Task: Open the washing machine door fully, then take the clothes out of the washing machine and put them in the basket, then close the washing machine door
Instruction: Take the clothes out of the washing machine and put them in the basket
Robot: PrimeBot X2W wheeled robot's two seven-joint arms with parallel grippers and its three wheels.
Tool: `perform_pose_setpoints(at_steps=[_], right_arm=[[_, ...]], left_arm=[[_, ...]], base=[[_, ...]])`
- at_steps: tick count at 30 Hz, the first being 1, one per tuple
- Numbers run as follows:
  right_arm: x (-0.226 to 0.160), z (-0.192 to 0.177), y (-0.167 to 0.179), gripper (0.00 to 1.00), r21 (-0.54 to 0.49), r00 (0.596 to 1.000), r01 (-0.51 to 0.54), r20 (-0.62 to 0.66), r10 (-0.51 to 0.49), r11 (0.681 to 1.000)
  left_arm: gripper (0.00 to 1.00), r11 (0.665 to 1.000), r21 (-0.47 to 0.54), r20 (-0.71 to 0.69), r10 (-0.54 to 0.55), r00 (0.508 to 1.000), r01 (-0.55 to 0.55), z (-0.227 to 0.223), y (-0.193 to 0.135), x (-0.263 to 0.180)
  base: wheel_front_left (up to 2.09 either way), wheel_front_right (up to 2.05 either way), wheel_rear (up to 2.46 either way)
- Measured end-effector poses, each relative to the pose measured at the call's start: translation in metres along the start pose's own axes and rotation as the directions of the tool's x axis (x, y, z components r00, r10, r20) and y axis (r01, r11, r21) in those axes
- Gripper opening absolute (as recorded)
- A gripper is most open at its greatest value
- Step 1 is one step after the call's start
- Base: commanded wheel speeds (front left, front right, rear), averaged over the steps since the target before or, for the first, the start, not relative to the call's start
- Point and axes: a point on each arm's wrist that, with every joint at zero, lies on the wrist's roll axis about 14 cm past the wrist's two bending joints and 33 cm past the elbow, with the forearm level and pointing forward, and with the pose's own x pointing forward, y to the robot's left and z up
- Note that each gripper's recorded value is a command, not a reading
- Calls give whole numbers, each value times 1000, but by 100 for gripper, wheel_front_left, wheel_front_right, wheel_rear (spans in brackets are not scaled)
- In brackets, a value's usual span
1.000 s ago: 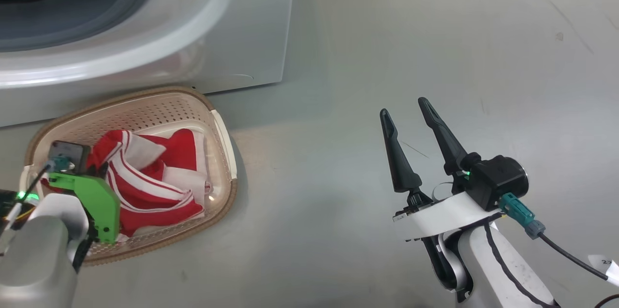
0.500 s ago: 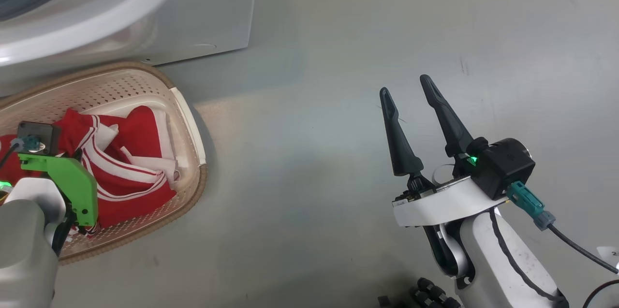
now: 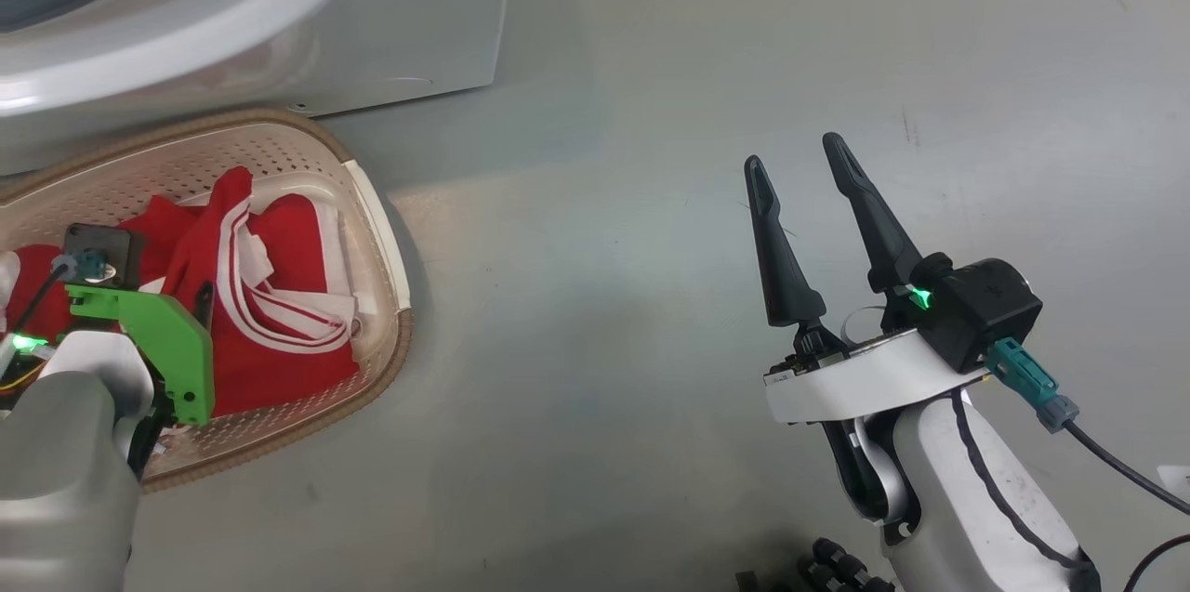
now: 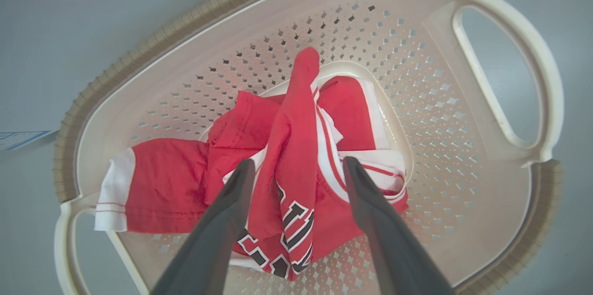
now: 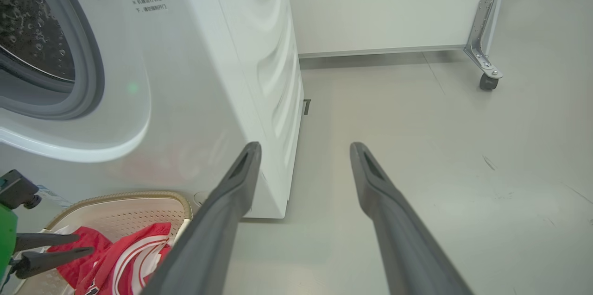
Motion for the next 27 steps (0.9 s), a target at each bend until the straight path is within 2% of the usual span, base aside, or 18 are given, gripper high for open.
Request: perform_pose_setpoints(at_steps=[11, 21, 27], right_arm=[[5, 12, 11, 100, -14, 999, -35, 37, 35, 999], [9, 26, 31, 100, -30, 991, -108, 73, 110, 994], [6, 37, 44, 100, -32, 983, -149, 101, 151, 988]], left_arm=[[100, 999, 35, 169, -16, 985, 10, 31, -15, -24], [100, 999, 7, 414, 29, 910, -35, 72, -8, -73], [100, 997, -24, 466, 75, 882, -72, 71, 3, -104]], base=[[0, 0, 0], [0, 0, 0], [0, 0, 0]])
